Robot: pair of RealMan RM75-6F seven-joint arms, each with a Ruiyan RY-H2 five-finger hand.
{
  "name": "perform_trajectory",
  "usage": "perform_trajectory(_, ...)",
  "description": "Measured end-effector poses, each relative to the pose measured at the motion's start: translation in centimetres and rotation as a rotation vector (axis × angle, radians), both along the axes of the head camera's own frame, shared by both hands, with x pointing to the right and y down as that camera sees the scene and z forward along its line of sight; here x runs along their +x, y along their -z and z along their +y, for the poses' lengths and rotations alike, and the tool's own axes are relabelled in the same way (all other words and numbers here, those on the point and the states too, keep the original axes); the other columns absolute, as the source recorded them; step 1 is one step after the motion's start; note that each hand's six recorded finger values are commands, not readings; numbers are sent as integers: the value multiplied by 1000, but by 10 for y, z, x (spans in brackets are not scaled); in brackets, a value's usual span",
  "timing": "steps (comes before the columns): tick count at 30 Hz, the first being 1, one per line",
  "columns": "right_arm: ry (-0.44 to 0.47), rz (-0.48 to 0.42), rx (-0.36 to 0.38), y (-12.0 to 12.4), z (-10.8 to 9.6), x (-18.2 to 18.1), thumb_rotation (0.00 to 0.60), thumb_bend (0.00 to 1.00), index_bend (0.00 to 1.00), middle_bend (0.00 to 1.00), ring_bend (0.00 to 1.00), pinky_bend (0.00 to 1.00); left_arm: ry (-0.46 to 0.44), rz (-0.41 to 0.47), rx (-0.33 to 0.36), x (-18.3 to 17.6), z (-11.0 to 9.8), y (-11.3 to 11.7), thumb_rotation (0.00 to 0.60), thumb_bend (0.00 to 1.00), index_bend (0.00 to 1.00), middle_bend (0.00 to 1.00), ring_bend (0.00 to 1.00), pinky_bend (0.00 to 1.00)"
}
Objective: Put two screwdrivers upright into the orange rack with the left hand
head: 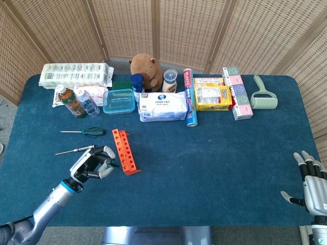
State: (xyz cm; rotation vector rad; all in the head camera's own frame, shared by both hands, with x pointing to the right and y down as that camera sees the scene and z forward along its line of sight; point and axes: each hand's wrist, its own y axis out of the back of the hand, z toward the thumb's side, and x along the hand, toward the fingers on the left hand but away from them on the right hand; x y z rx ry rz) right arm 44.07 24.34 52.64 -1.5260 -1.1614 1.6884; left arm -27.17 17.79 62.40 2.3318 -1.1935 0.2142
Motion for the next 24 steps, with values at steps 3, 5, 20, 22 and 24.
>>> perform_trajectory(3,-1,1,0,0,0,0,600,0,22,0,0,7,-5,0,-1,2,0,-1,600,541,535,836,871,950)
perform_trajectory(5,-1,1,1,0,0,0,600,0,22,0,0,7,-7,-2,-1,2,0,-1,600,541,535,836,871,950)
perform_trajectory(20,-4,-4,7,3,0,1,600,0,22,0,0,7,-7,-10,-8,3,-1,-3,600,541,535,836,871,951)
perform_trajectory(22,-3,-4,6,2,0,1,600,0,22,0,0,7,-5,-9,-5,2,-1,-2,600,541,535,836,871,950)
perform_trajectory(24,-2,-4,5,2,0,1,600,0,22,0,0,7,-7,-9,-3,3,-2,-1,600,541,535,836,871,950)
